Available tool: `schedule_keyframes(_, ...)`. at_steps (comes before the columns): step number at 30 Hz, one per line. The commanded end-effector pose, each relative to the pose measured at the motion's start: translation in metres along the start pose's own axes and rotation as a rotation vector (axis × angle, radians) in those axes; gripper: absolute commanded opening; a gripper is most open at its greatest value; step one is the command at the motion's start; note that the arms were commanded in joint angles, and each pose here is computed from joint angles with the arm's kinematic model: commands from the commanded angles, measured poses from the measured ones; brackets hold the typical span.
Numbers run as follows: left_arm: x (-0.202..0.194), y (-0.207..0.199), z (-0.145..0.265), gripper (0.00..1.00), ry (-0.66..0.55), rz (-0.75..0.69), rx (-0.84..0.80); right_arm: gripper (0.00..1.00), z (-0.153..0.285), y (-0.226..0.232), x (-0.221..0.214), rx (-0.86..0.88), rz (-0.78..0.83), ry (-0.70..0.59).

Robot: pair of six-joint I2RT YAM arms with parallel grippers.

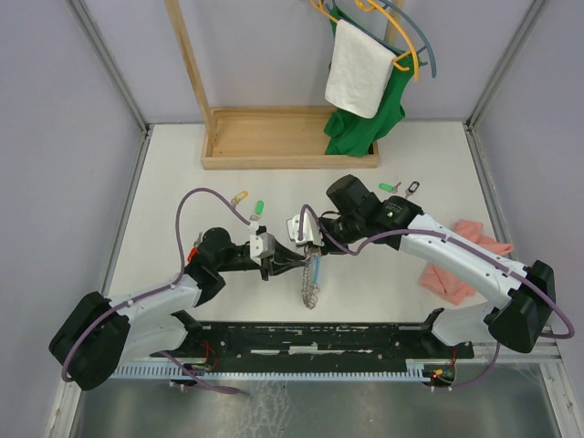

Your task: Put the keys on the keyring

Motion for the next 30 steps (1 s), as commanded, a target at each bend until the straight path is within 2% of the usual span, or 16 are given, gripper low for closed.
schedule_keyframes(1,0.021,-0.011,-0.003,0.24,-0.066,-0.065,-0.078,0.01,0.014,-0.012,0.024,-0.073,0.07,-0.077)
schedule_keyframes(5,0.02,-0.021,-0.007,0.27,-0.051,-0.061,-0.137,0.01,0.016,-0.011,0.025,-0.068,0.077,-0.083)
schedule_keyframes(13,0.024,0.014,-0.001,0.36,-0.031,-0.134,0.109,0.01,0.018,-0.004,0.024,-0.045,0.103,-0.094)
schedule_keyframes(16,0.027,0.021,0.0,0.38,-0.034,-0.154,0.148,0.01,0.019,-0.003,0.024,-0.041,0.111,-0.098)
schedule_keyframes(30,0.032,0.037,-0.014,0.4,-0.048,-0.15,0.076,0.01,0.02,0.004,0.026,-0.005,0.135,-0.11)
Point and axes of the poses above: each gripper's point midway between its finger pads, its own z axis back along the fingers, its own y axis along the line the jaws close on, x = y × z, the point moved 3 cm from there along z, back along the fingers, and after that the axes turned 8 degrees about -z, right-handed, at the moved point
